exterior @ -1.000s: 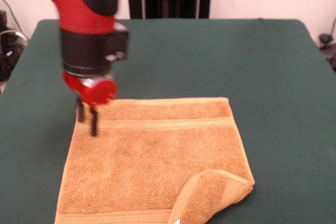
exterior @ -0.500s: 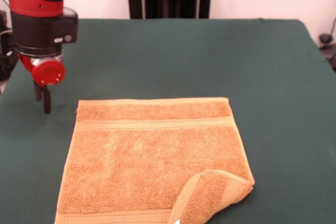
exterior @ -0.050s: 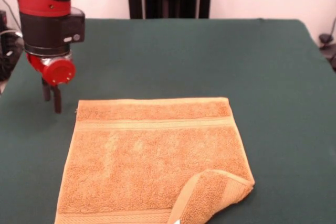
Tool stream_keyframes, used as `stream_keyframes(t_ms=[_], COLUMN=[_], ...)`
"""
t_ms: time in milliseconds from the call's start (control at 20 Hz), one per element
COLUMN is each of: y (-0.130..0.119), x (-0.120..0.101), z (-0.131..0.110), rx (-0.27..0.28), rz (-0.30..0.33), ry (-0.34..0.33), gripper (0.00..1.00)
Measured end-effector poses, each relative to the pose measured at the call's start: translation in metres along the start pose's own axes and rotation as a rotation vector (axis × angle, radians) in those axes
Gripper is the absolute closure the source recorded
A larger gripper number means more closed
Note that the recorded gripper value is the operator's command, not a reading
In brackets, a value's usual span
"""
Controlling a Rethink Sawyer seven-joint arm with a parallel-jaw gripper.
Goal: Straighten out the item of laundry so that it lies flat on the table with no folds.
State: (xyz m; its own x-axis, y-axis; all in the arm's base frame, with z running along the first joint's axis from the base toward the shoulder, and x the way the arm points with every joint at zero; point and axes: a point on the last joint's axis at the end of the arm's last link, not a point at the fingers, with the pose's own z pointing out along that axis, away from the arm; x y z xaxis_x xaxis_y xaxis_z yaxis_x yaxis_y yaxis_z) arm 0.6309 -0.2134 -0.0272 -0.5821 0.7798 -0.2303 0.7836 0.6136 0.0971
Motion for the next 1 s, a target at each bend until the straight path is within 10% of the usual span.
stream_keyframes(t_ms=[1000], y=[0.048], x=[-0.02], z=[-0.064], rx=[-0.043], rz=[-0.103], ry=[-0.115], gripper=[0.0])
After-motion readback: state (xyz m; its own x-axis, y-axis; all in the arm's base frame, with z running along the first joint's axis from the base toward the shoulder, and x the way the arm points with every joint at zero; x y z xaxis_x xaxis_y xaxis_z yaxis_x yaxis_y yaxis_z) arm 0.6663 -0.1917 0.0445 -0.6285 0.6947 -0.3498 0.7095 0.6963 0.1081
